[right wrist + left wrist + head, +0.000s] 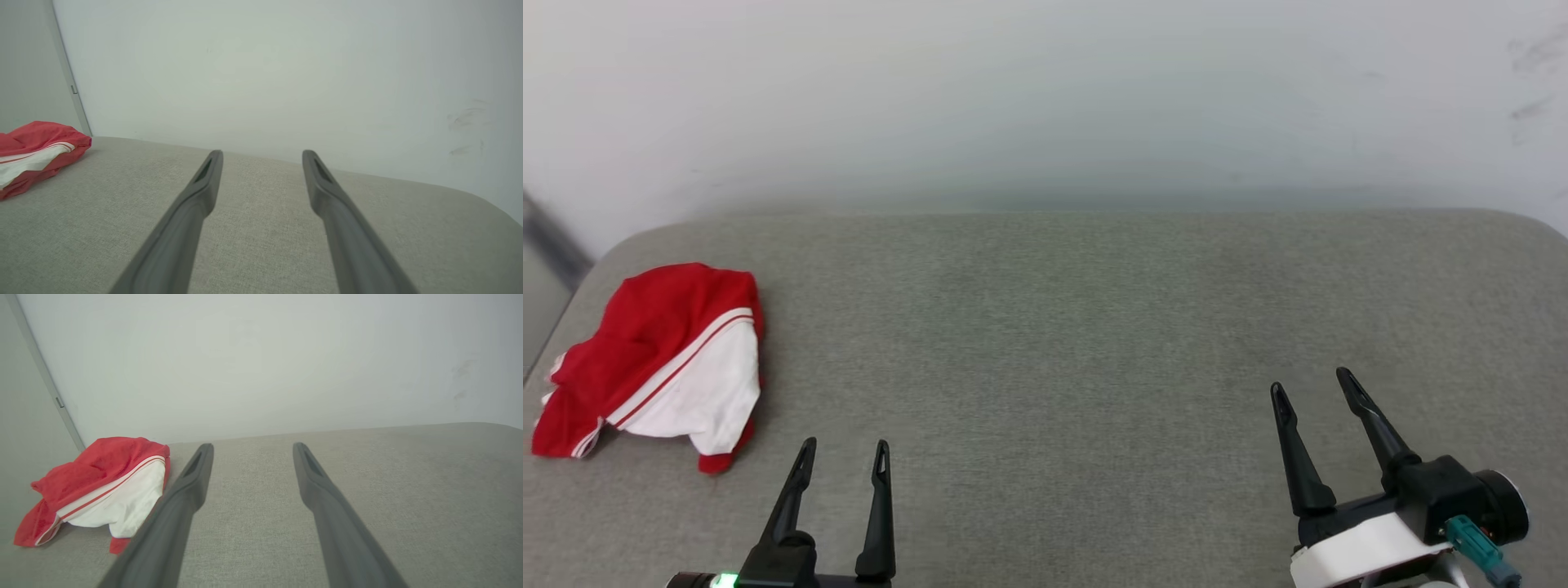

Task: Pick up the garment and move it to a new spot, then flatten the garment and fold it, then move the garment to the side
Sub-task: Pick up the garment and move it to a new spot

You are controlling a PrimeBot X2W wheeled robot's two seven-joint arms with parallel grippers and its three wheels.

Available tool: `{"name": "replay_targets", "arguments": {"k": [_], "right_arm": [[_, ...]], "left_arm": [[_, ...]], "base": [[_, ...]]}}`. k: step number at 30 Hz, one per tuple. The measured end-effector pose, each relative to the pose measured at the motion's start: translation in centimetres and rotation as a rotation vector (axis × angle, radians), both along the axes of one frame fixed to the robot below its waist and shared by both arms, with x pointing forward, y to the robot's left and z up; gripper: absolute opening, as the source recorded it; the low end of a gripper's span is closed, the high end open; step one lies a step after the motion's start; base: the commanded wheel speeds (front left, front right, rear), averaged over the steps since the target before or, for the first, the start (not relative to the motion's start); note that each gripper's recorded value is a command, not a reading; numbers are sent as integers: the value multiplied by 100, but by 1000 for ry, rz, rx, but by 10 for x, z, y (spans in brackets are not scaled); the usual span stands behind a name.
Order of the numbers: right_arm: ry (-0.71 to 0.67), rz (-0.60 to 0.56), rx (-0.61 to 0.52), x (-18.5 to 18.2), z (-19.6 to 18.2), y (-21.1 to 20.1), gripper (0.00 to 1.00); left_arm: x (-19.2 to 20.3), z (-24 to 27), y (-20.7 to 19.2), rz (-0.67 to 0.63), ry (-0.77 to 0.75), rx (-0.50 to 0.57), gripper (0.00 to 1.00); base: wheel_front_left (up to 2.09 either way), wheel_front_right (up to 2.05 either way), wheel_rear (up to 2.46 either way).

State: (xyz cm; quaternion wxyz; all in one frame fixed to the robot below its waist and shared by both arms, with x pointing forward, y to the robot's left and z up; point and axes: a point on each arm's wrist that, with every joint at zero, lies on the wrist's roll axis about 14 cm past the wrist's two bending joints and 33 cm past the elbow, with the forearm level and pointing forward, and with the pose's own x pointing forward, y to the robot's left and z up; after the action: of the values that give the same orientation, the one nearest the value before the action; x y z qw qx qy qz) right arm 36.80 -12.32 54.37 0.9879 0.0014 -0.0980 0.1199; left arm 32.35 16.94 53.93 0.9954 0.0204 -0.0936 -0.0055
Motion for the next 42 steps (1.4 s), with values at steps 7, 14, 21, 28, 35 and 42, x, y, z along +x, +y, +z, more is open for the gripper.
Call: {"name": "replay_targets", "arguments": {"k": [7, 14, 21, 28, 35, 42], "right_arm": [[10, 100, 0, 3, -3, 33, 100], [16, 248, 0, 4, -4, 82, 100], [17, 368, 3, 2, -3, 122, 100], [21, 470, 3, -7, -3, 154, 100], [19, 518, 7, -12, -1, 169, 100], [24, 519, 16, -12, -1, 170, 100]], "left_arm": [[-18, 0, 30, 98, -2, -5, 100], [-48, 1, 66, 227, -7, -3, 100], [-81, -4, 95, 347, 2, 1, 100], [-105, -2, 111, 421, -7, 6, 100], [-117, -2, 118, 457, -9, 9, 100], [-118, 0, 118, 459, -14, 10, 100]], "base": [[0, 0, 0], [0, 0, 0], [0, 0, 0], [0, 0, 0], [0, 0, 0], [0, 0, 0]]}}
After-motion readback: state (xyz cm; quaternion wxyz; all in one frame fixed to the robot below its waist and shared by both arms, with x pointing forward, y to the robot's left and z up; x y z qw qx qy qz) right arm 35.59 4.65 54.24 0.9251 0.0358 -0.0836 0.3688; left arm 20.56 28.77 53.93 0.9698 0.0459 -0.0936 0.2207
